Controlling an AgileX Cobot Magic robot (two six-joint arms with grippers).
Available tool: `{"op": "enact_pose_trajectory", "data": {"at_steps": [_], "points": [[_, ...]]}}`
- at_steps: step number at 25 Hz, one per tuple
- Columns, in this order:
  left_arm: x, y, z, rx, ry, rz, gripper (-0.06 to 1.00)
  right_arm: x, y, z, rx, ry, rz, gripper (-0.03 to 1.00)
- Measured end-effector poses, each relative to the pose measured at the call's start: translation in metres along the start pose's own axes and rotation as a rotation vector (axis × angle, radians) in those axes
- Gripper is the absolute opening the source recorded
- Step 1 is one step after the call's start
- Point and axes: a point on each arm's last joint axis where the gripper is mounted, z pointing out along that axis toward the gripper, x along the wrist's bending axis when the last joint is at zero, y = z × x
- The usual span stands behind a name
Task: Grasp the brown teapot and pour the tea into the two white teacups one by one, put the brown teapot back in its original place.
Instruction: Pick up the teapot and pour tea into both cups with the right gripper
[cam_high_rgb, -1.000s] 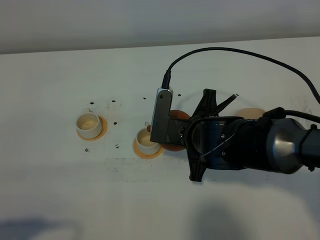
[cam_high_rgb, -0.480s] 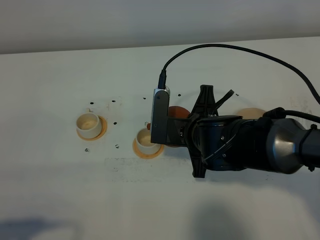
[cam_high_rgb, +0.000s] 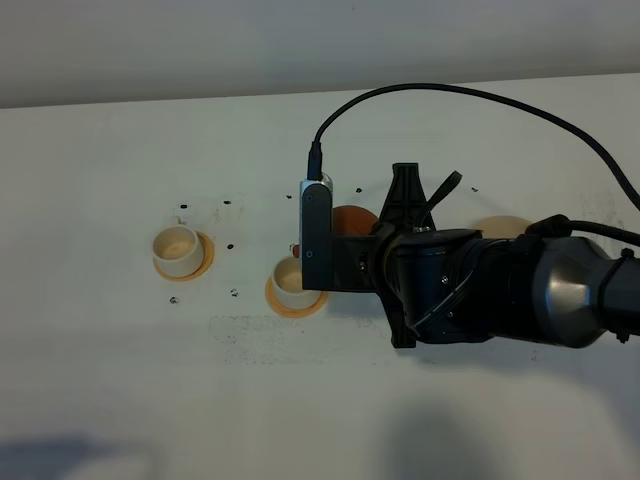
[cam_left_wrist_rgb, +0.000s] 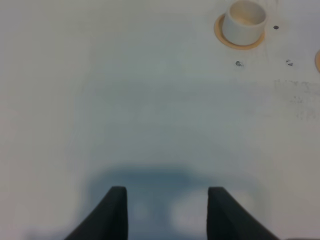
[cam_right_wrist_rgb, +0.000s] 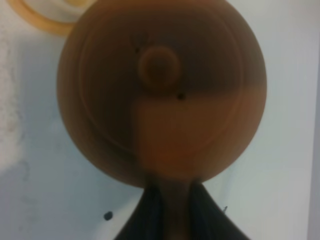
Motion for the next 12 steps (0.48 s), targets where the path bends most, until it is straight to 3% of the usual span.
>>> {"op": "enact_pose_trajectory", "data": {"at_steps": [12], "points": [[0.0000, 0.0000, 0.0000, 0.000, 0.000, 0.000, 0.38, 0.0027, 0.0005, 0.0080, 0.016, -0.016, -0.088, 0.12]]}}
